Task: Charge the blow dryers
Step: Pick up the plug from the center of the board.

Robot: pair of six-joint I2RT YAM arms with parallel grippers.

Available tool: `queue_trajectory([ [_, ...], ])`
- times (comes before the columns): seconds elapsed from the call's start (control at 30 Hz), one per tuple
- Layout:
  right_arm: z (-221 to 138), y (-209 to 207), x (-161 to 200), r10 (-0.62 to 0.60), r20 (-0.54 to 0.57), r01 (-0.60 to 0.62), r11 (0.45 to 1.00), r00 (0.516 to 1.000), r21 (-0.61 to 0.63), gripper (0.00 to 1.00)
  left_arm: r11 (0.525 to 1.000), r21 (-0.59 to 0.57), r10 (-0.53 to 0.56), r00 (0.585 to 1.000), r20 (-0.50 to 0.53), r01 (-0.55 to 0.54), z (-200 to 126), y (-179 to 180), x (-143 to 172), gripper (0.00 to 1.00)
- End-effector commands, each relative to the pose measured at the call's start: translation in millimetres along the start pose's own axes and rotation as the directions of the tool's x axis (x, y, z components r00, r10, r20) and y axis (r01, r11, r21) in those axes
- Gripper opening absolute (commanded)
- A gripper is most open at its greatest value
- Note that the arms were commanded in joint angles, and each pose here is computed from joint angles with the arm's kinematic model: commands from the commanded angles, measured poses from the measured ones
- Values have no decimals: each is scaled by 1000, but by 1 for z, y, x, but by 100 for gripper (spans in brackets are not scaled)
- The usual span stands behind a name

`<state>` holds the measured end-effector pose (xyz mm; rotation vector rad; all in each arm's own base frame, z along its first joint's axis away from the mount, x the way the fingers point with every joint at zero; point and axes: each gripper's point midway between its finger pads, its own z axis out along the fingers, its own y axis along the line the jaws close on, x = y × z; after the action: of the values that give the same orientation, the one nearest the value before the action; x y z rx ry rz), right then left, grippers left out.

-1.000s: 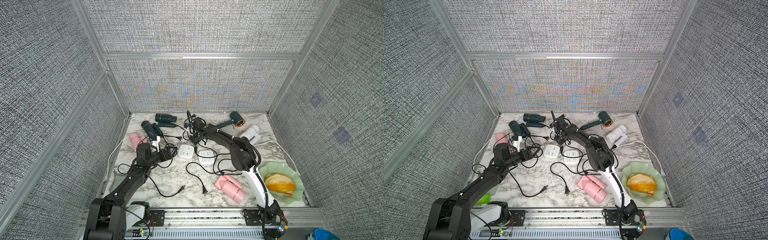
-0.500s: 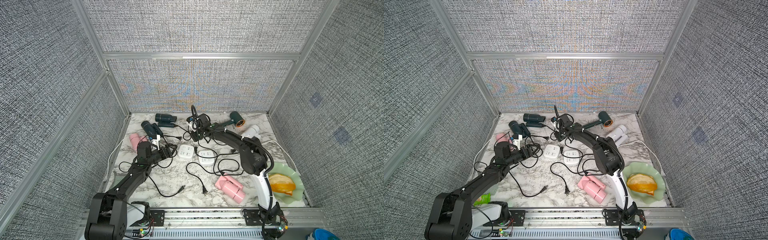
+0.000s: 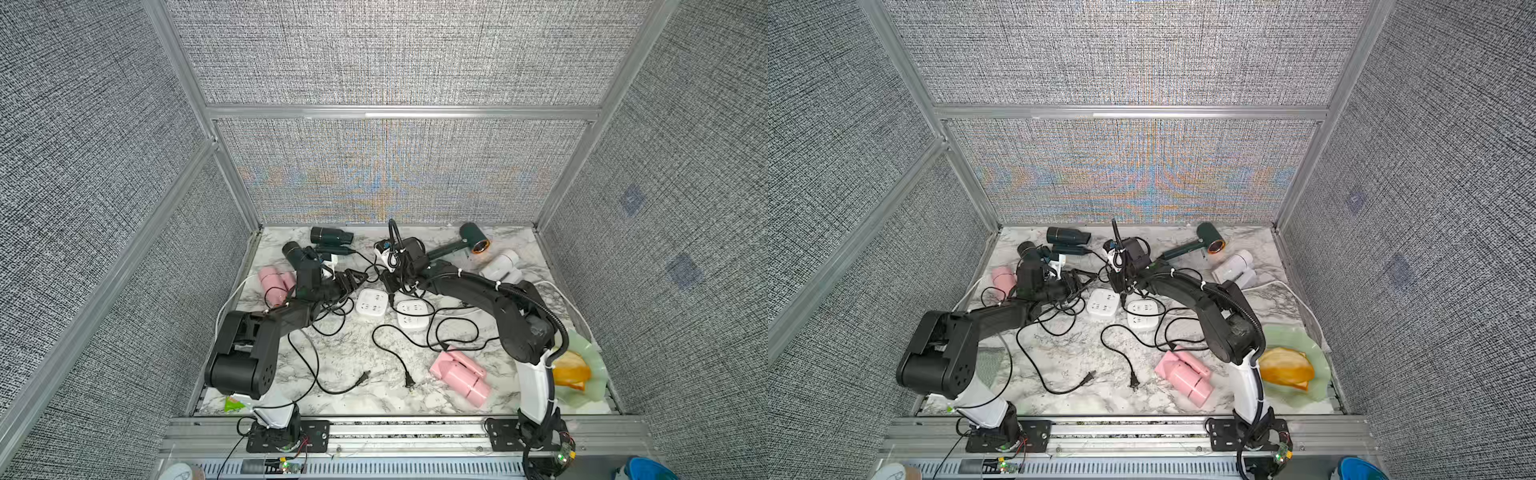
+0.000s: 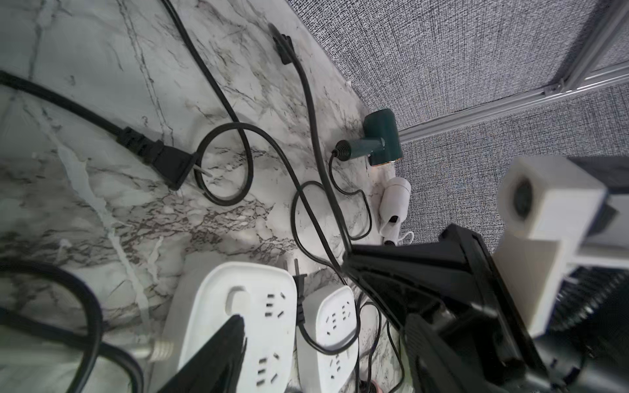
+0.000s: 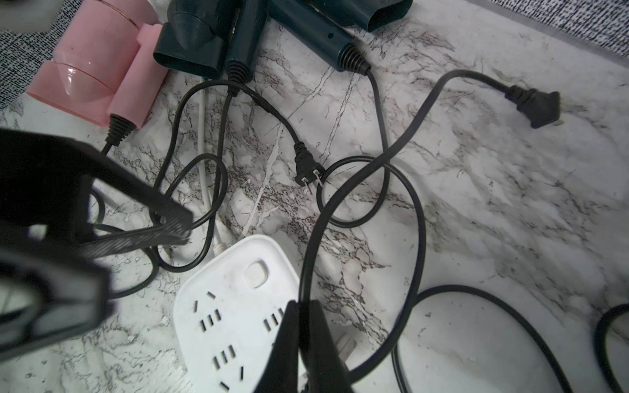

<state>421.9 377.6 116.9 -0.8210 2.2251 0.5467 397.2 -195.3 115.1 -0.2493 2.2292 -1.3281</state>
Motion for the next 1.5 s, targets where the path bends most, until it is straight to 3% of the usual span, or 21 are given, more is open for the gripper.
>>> queue_trajectory([
  [0.0,-3,5,-9,8,44,-8,1000,999,-13,8,998,56,21,999,28,-23,12,-9,-16,72],
  [0.53,-1,15,0,10,34,-9,1000,999,-17,8,996,86,2,998,-55,2,57,-4,-17,52],
  [0.93,-9,18,-4,19,57,-18,1000,998,-14,11,998,59,38,997,-64,-35,59,-8,-16,11],
  [1.07,-22,18,-13,35,85,-33,999,996,-23,26,995,31,98,990,-103,-95,55,-13,-15,5],
  [1.23,-46,2,-25,63,131,-61,998,989,-23,33,970,-48,226,960,-167,-237,42,-21,-18,3],
  [1.47,-54,-32,-27,23,130,-31,998,991,62,38,917,-37,377,895,-239,-396,26,-46,-24,2],
])
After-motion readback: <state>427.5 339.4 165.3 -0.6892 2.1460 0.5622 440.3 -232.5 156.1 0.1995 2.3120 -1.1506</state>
